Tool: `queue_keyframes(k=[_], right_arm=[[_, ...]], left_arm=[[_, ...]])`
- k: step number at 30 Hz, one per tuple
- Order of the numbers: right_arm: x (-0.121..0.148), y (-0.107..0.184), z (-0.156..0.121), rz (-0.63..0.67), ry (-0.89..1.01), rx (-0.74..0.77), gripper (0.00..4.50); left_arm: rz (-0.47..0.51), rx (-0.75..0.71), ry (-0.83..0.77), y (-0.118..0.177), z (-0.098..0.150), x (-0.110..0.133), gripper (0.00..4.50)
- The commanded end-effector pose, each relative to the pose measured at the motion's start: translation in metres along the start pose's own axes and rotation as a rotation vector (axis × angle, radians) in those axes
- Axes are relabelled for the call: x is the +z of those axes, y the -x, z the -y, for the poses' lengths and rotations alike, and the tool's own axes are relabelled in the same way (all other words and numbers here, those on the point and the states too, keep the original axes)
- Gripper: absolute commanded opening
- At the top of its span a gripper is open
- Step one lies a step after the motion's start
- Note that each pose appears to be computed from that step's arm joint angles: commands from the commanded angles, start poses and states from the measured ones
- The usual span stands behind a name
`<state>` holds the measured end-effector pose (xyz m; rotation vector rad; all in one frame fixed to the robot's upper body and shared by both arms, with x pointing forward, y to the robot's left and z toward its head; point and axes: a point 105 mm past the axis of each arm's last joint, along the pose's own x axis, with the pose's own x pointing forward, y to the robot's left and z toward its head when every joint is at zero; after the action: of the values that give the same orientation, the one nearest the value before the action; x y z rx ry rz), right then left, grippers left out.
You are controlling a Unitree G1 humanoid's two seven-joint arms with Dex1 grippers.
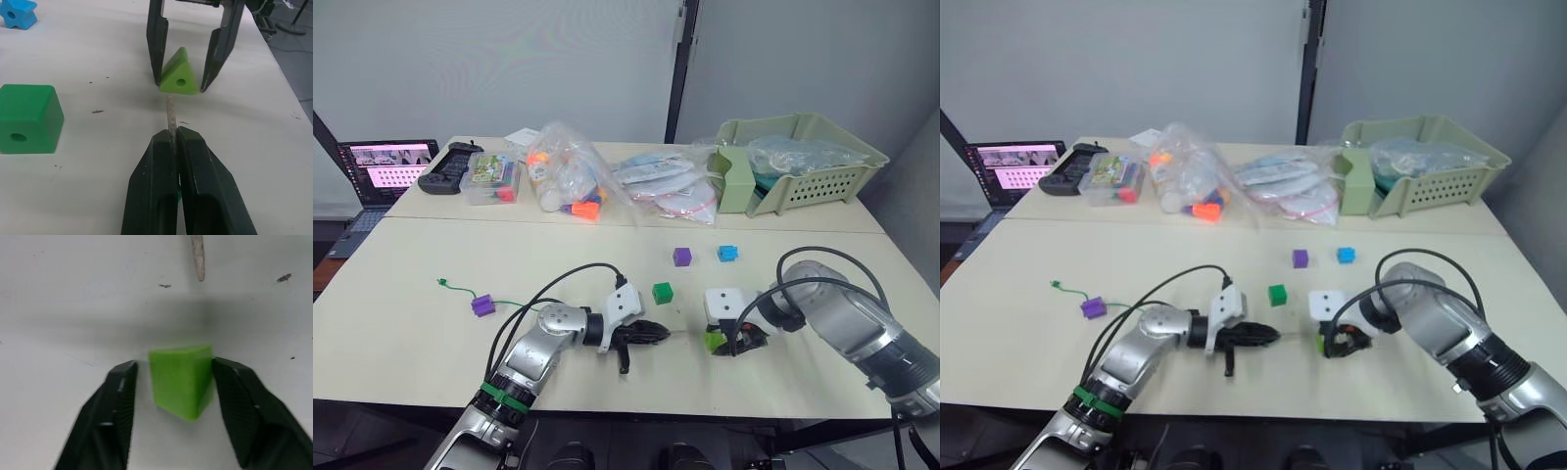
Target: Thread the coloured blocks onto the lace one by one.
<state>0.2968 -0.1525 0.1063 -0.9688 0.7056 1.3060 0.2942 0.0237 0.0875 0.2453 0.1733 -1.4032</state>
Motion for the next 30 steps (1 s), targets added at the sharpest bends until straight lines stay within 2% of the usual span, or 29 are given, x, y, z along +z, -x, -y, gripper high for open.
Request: queue_keyframes(k=[1,21,30], right_arm=[[-0.001,0.002,0.003,-0.011,-0.008,-0.04,1.29],[0.01,-0.001,-0.006,0.043,-0.05,-0.067,1.28],[0.01,0.001,-0.009,0.056,-0.078,-0.08,1.28]], left_arm=[[0.024,-0.018,-0.035,-0.004,0.004,0.01,0.0],[0.007,-0.083,-0.057,-0.025,0.002,0.013,0.0],[0.039,-0.116,-0.066,-0.038,0.004,0.017,0.0]])
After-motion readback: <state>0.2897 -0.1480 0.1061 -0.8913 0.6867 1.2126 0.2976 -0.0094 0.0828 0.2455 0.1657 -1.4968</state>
